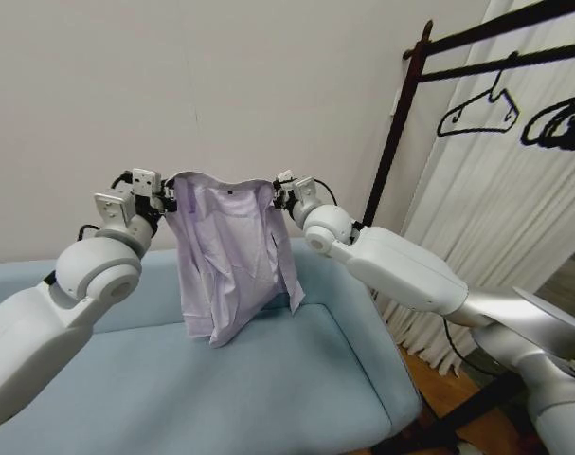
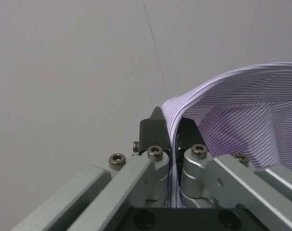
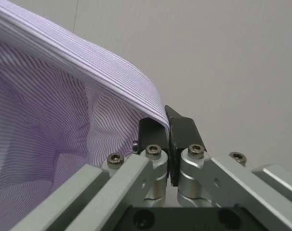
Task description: Pick up the clothes from the sofa and hang them on the clothes hanger.
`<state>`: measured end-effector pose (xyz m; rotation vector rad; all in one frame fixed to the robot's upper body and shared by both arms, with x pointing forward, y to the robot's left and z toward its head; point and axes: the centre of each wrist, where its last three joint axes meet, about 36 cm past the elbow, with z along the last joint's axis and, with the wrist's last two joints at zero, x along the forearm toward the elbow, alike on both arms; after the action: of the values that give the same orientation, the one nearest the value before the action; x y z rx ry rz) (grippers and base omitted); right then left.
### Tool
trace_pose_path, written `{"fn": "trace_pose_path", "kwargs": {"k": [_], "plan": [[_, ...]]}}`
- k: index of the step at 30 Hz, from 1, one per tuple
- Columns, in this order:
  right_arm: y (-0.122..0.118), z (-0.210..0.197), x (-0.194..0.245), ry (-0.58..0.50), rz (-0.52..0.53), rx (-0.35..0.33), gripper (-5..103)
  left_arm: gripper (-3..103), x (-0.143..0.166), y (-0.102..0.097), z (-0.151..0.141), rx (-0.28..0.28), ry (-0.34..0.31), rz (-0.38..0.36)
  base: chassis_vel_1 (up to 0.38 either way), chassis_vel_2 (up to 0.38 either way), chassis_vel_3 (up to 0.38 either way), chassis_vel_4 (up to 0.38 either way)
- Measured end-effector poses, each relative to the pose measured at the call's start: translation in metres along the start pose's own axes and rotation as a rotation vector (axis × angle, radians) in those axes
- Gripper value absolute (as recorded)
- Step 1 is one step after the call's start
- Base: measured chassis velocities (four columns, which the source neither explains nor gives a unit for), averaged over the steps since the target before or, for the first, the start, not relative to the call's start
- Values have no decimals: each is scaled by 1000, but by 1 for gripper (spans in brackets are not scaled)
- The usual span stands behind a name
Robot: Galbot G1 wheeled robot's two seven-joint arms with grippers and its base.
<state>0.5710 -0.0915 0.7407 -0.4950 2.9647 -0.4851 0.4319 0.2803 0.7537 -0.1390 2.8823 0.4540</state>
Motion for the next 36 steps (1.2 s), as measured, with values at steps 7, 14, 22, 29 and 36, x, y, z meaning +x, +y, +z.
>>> {"fn": "trace_pose_path", "kwargs": {"k": [7,14,22,29,36], "plan": [[-2,-8,-5,-9,2,-31,1,1,-3,8,-8,16,21,-20,0,0,0,0],[-1,-23,-6,-18,4,-53,0,1,-16,19,-20,26,-3,-12,0,0,0,0],[6,-28,-3,16,3,-90,5,1,-34,40,-44,31,-8,7,0,0,0,0],[10,-34,3,22,-18,-137,37,1,-53,45,-68,70,37,64,0,0,0,0],[-10,-51,10,-13,59,-167,59,1,-77,34,-85,77,49,89,0,0,0,0]]}}
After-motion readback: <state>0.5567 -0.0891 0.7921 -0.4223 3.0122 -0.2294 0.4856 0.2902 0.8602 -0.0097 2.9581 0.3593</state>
